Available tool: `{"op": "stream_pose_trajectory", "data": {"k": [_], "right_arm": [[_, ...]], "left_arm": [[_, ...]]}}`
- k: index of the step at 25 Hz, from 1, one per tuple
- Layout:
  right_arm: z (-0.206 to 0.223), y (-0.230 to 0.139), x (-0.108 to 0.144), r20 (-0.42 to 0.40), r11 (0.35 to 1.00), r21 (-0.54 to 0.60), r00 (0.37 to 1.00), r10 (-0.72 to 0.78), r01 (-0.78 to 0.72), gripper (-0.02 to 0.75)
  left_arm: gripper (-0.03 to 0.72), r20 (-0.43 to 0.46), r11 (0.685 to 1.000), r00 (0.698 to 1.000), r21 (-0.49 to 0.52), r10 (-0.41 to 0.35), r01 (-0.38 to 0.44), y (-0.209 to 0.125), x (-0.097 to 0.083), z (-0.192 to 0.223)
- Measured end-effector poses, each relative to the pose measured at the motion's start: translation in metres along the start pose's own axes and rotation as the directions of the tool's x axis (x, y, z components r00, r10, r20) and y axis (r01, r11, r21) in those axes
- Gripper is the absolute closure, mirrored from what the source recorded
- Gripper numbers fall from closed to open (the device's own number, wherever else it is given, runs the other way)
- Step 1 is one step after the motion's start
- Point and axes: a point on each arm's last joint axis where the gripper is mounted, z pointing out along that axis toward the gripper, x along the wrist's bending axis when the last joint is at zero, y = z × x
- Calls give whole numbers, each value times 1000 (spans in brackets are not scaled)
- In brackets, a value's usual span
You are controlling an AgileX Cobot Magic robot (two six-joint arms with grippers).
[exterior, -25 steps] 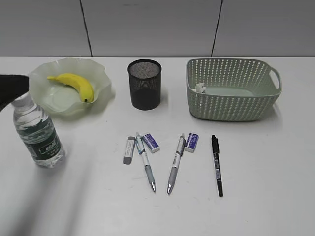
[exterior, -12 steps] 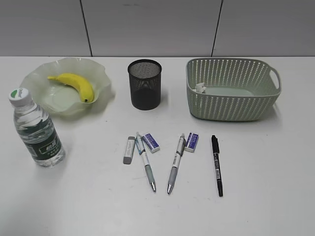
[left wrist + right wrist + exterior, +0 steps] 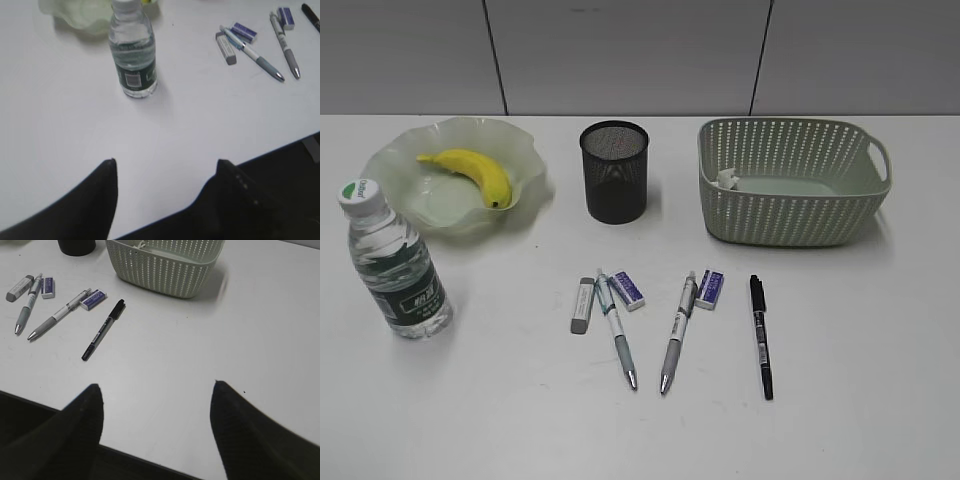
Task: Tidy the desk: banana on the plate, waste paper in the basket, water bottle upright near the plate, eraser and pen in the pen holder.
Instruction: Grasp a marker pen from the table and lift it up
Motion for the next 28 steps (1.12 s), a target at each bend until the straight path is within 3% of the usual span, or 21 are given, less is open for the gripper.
{"op": "stream_pose_trajectory", "data": {"k": [5,11,19,20,22,28], "right_arm": [[0,0,0,0,1000,-2,1000,0,0,210],[12,36,2,-44,998,-62,999,19,-22,246],[108,98,7,-152,960,275,984,90,-45,260],[143,108,9,-161,925,378,981,109,-41,260],[155,111,11,-164,910,411,979,120,-43,260],[242,110,33,-93,738,663,965,246,-124,262]], "left_arm": [[241,-44,992,999,-125,17,-22,-12,1,-12],[245,-64,990,998,-138,20,-29,-14,2,-14],[252,-72,979,997,-203,23,-37,-21,1,-22],[252,-75,971,997,-236,24,-41,-25,0,-26],[252,-76,969,997,-243,24,-42,-25,0,-27],[252,-76,969,997,-245,24,-42,-25,0,-27]]}}
